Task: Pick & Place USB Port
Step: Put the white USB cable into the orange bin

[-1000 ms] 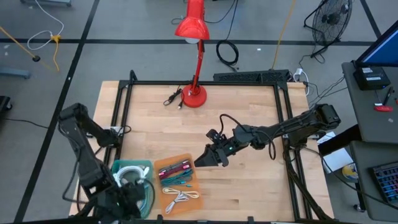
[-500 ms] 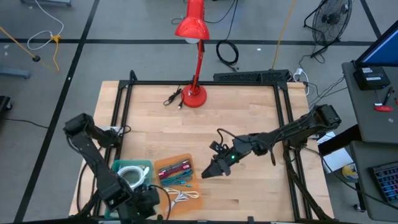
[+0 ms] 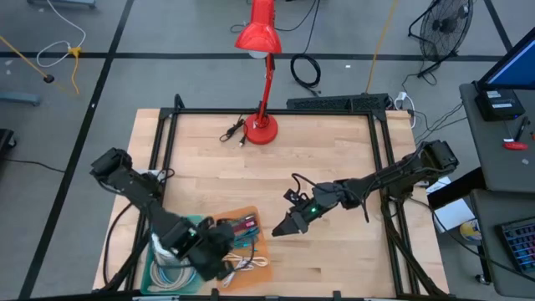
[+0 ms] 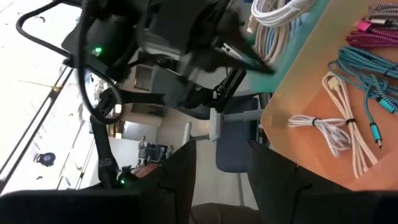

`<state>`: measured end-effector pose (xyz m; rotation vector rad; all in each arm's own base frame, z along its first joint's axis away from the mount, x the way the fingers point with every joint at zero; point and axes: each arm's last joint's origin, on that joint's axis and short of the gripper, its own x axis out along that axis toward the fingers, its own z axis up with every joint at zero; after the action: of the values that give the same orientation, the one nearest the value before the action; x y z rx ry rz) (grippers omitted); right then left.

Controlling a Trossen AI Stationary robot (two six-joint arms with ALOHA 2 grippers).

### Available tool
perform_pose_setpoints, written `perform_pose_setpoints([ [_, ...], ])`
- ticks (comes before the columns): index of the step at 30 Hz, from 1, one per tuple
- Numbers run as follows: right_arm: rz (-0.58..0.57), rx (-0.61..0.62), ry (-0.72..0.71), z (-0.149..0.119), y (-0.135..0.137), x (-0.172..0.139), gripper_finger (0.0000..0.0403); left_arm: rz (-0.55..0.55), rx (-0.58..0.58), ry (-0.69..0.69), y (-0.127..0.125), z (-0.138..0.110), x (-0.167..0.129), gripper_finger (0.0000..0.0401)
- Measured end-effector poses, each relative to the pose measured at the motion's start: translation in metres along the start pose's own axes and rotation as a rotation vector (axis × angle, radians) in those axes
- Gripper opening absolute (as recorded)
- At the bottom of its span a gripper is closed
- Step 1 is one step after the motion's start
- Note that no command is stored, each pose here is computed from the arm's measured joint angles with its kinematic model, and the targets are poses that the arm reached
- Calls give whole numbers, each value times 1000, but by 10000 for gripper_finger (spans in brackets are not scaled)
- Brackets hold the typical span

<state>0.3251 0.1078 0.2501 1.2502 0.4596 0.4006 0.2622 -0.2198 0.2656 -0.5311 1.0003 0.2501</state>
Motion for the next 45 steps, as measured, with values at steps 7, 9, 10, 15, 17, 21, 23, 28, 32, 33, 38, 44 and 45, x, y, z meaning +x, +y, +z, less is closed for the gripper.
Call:
perform_pose_setpoints([
  [7, 21, -13, -18, 4, 1, -1, 130, -6, 48, 187, 23, 25, 25, 1],
  [9, 43, -25, -23, 5, 4, -1, 130, -112, 53, 269, 26, 24, 36, 1],
  [10, 52, -31, -23, 5, 4, -1, 130, -159, 56, 292, 27, 21, 42, 1],
  [15, 78, -49, -28, 5, 7, -1, 130, -167, 40, 333, 44, -3, 67, 1],
  [17, 84, -57, -25, 4, 8, -1, 130, -164, 25, 342, 52, -11, 74, 1],
  [21, 86, -68, -17, 3, 8, -1, 130, -208, 32, 338, 56, -15, 81, 1],
  [23, 88, -68, -3, 2, 8, -1, 130, -239, 51, 320, 53, -14, 82, 1],
  [28, 84, -67, -4, 4, 7, -1, 130, -274, 70, 307, 53, -10, 82, 0],
  [32, 82, -69, -9, 6, 7, -2, 130, -327, 82, 288, 49, -7, 85, 0],
  [33, 82, -69, -10, 7, 6, -2, 130, -344, 85, 292, 48, -6, 87, 0],
  [38, 80, -69, -16, 9, 6, -2, 130, -372, 97, 336, 45, -12, 108, 0],
  [44, 76, -65, -15, 9, 5, -2, 130, -310, 134, 381, 49, -25, 130, 0],
  [45, 74, -64, -14, 9, 5, -2, 130, -305, 136, 383, 49, -26, 132, 0],
])
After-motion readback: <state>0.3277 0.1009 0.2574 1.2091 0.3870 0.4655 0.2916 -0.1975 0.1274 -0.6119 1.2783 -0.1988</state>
